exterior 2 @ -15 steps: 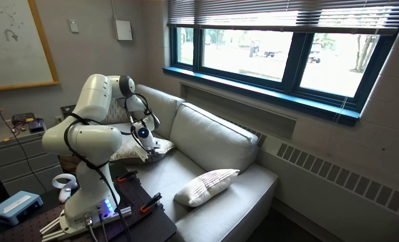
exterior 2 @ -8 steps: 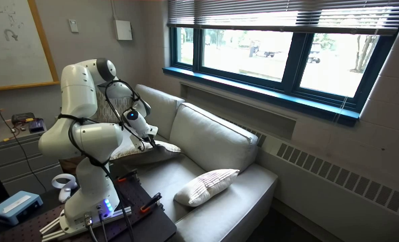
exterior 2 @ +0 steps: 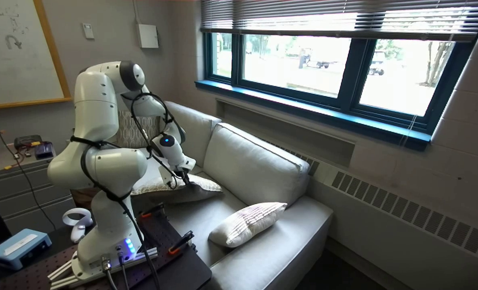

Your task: Move the pillows from the middle of the couch and set them against the armrest

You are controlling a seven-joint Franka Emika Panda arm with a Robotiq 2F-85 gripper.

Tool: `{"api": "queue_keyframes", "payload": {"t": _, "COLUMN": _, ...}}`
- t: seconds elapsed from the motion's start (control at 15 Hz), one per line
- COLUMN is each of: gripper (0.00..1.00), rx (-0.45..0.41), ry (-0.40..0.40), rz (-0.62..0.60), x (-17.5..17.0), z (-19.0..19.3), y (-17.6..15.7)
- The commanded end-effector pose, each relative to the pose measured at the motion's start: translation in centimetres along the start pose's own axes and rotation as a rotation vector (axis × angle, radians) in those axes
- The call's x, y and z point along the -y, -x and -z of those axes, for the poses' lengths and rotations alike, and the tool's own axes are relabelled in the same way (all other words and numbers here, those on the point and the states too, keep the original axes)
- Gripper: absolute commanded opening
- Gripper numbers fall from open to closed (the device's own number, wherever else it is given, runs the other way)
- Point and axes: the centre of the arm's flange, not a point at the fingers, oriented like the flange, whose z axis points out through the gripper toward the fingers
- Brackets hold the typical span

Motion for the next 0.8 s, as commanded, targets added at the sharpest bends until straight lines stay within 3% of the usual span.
{"api": "queue_keyframes", "payload": {"t": 0.0, "gripper": 0.04, "rx": 0.0, "ry": -0.009, "rz": -0.116, "x": -7.4, "z": 5.0, "y": -2.7}}
{"api": "queue_keyframes", "payload": {"t": 0.4, "gripper": 0.04, "rx": -0.08, "ry": 0.067, "rz": -0.215, "x": -15.5, "z": 12.1, "y": -5.1}}
{"api": "queue_keyframes", "payload": {"t": 0.73, "gripper": 0.04, "rx": -0.126, "ry": 0.147, "rz": -0.176, "x": -15.1, "z": 17.4, "y": -9.0}}
